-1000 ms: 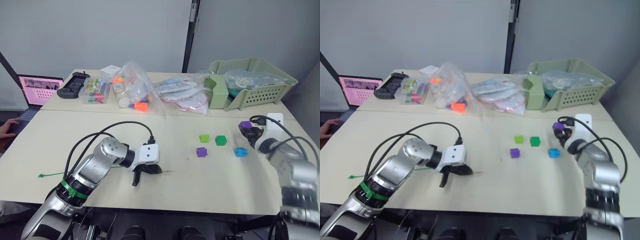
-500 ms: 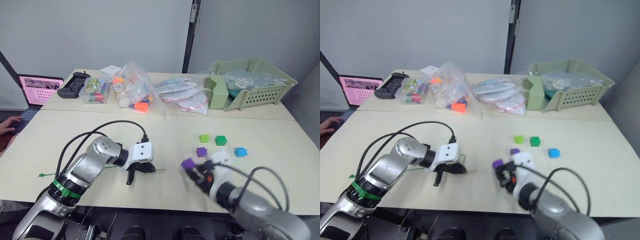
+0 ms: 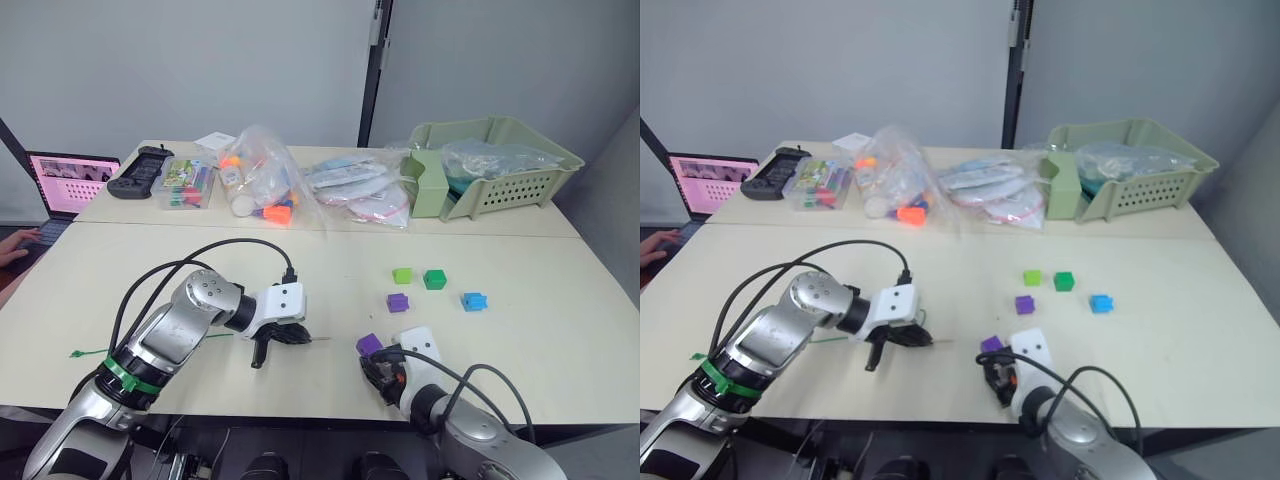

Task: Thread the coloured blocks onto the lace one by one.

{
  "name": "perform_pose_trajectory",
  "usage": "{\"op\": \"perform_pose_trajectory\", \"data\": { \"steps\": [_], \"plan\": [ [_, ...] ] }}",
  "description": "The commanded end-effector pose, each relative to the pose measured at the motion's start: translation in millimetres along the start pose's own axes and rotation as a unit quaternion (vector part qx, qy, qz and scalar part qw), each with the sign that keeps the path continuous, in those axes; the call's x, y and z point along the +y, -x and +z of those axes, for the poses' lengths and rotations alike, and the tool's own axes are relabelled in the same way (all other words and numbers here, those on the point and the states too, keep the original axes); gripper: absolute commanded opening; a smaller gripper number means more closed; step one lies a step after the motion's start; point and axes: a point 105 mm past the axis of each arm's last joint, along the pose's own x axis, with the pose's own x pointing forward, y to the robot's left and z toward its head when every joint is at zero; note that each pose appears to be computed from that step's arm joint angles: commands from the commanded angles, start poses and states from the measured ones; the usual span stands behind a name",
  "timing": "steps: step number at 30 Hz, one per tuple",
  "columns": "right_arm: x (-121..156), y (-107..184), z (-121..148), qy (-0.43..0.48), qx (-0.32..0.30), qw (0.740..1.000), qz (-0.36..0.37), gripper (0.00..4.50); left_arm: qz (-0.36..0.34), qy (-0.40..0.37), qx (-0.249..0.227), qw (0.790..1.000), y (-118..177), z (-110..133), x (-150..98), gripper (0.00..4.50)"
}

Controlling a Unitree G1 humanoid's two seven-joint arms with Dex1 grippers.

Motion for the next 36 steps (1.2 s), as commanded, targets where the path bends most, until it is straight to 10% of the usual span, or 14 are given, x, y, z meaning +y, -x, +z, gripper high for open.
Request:
{"op": "perform_pose_trajectory", "data": {
  "steps": [1, 4, 11, 15, 24, 34, 36],
  "plan": [
    [-6, 23, 29, 0.06, -0.038, 0.996, 0.056, 3.79, 0.009, -0.015, -0.01, 1.0, 9, 11, 2, 0.0],
    [-6, 34, 44, 0.117, -0.043, 0.985, 0.116, 4.48, 0.006, -0.016, -0.008, 1.0, 11, 10, 1, 0.0],
    [-6, 35, 65, 0.255, -0.032, 0.923, 0.285, 4.48, -0.009, -0.013, -0.002, 1.0, 17, 10, -5, 0.0],
    [-17, 8, 60, 0.412, 0.007, 0.825, 0.387, 4.48, -0.022, -0.013, 0.006, 1.0, 17, 10, -11, 0.0],
    [-32, -26, 58, 0.458, 0.023, 0.762, 0.457, 4.48, -0.028, -0.016, 0.005, 0.999, 16, 11, -22, 0.0],
    [-32, -31, 58, 0.417, 0.005, 0.777, 0.471, 1.24, -0.018, -0.016, 0.008, 1.0, 15, 19, -20, 0.0],
    [-29, -31, 56, 0.396, -0.001, 0.791, 0.466, 1.17, -0.013, -0.011, 0.007, 1.0, 12, 24, -18, 0.0]
  ]
}}
